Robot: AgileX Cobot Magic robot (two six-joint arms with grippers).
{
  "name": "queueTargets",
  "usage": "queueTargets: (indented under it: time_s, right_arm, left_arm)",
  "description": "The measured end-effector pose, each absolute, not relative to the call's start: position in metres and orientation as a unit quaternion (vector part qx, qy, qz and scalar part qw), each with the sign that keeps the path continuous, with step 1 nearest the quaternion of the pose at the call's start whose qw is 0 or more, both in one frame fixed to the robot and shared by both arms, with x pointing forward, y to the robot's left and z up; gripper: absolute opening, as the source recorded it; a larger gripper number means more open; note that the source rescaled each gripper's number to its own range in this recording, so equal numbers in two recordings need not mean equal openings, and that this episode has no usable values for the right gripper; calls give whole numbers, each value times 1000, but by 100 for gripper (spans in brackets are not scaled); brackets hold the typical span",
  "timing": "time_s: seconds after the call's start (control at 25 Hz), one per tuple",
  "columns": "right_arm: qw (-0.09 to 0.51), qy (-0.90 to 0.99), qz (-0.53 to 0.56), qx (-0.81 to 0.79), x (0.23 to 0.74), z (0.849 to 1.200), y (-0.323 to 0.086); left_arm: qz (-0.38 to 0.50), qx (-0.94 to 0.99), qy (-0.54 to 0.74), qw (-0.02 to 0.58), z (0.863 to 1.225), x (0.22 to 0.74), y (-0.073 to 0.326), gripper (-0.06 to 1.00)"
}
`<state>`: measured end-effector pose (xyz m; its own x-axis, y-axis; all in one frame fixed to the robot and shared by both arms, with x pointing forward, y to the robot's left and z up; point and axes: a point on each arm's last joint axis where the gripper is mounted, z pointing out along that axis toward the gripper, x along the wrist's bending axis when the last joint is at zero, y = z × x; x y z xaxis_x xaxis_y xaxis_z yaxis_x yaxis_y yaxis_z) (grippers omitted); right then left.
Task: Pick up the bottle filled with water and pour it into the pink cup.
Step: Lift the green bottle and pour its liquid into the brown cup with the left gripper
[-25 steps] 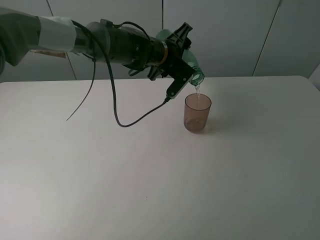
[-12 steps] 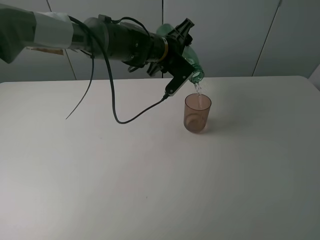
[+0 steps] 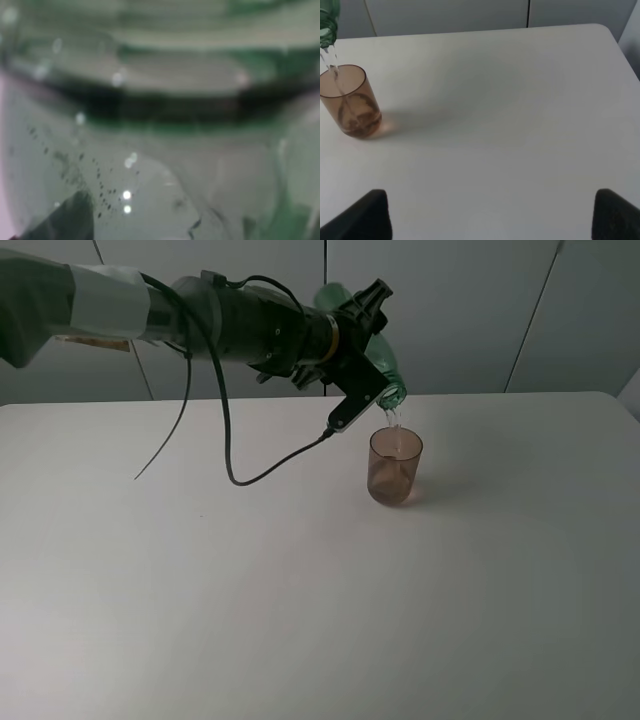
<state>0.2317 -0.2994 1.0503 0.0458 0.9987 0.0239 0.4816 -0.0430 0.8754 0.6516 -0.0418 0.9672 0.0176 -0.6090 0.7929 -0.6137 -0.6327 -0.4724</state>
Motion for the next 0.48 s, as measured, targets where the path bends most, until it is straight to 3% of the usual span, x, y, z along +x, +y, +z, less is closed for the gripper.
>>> queueTargets:
  time_s: [0.48]
  right_arm:
    - [361, 590, 359, 627, 232, 1050, -299]
  left_arm:
    - [560, 709, -428, -16, 969, 648, -45, 1]
